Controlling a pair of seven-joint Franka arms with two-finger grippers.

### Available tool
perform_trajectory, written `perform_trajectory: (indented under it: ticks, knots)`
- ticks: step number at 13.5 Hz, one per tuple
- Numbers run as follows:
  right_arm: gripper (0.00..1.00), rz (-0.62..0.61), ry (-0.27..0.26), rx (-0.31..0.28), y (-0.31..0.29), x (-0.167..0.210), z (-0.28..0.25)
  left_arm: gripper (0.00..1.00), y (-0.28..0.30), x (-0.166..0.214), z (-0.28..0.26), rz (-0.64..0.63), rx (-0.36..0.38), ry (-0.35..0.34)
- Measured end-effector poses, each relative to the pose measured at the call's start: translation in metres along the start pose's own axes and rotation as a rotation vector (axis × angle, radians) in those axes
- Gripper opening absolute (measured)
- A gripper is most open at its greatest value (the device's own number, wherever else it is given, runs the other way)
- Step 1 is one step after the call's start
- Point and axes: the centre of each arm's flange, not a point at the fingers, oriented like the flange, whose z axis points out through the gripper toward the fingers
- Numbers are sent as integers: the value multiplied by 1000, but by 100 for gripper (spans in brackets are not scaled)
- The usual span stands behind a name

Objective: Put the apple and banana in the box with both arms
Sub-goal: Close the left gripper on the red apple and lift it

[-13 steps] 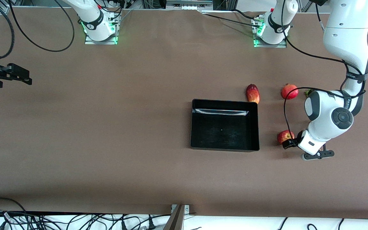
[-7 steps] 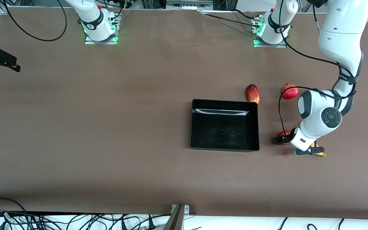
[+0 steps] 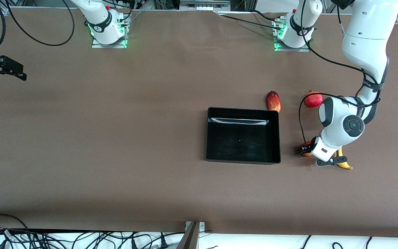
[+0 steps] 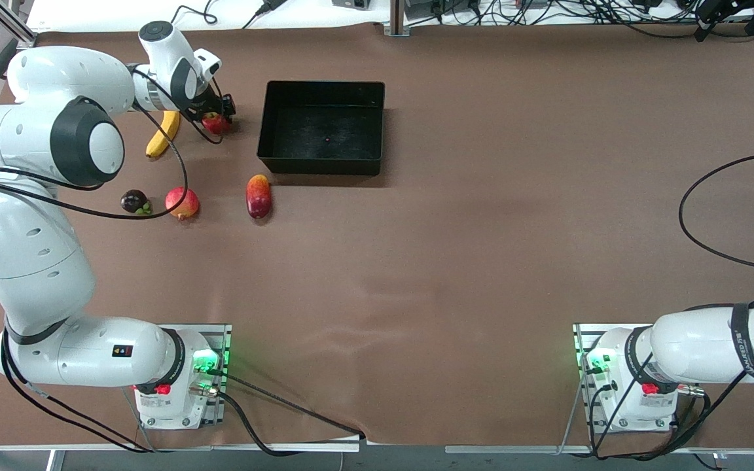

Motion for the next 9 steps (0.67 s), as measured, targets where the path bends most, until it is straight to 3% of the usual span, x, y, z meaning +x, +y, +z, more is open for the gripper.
perform_trajectory:
  ticks: [6,9]
  knots:
    - [100,-8,-3,0,-5,1,-1,67,5,-1,-8,8,2,-17]
    - [100,-9,-3,-1,-5,1,-1,67,31,-6,-63,31,10,-76]
